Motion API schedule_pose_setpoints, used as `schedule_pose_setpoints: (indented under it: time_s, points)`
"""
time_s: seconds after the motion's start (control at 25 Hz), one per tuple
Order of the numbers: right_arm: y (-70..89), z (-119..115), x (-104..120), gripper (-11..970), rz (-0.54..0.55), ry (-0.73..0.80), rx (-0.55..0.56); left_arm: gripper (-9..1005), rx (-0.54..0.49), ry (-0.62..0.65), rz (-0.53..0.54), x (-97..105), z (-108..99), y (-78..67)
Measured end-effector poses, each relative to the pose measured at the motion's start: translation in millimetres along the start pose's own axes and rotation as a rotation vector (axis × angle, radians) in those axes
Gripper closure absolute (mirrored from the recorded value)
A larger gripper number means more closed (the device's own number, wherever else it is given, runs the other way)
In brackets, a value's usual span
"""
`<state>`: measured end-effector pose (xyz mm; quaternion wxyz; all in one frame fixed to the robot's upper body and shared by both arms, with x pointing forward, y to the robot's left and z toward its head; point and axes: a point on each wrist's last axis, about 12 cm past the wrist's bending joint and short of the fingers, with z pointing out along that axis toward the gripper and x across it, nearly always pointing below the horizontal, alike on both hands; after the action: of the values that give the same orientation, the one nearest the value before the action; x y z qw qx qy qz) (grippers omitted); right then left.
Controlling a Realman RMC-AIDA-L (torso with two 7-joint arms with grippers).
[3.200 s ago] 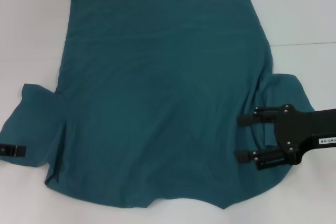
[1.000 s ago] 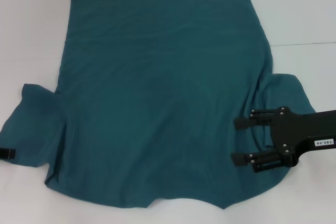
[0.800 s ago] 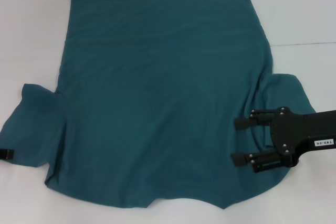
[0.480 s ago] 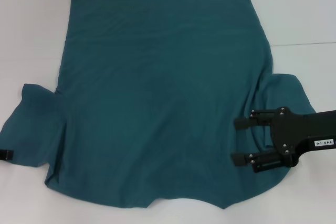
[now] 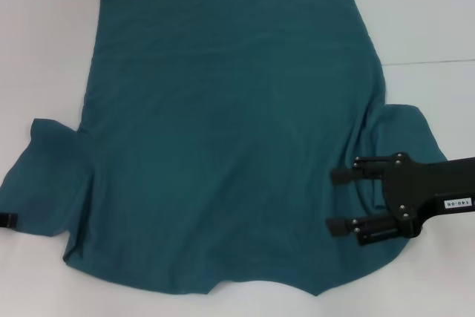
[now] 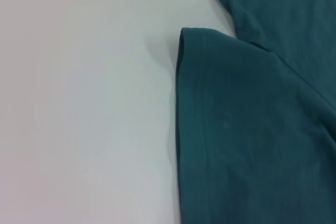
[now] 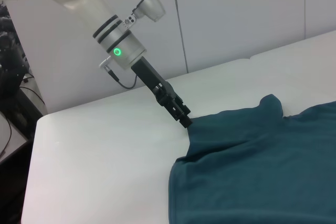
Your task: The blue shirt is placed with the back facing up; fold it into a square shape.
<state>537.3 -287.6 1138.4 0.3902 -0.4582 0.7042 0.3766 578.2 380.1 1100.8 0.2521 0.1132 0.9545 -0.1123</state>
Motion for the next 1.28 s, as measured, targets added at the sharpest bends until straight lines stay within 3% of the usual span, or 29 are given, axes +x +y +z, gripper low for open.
schedule_pose_setpoints:
  time_s: [1.28]
  points:
    - [-2.7,5.5,-3.7,50,-0.014,0.010,-0.004,302,-0.031,0.005,0.023,-3.1,6.7,-2.5]
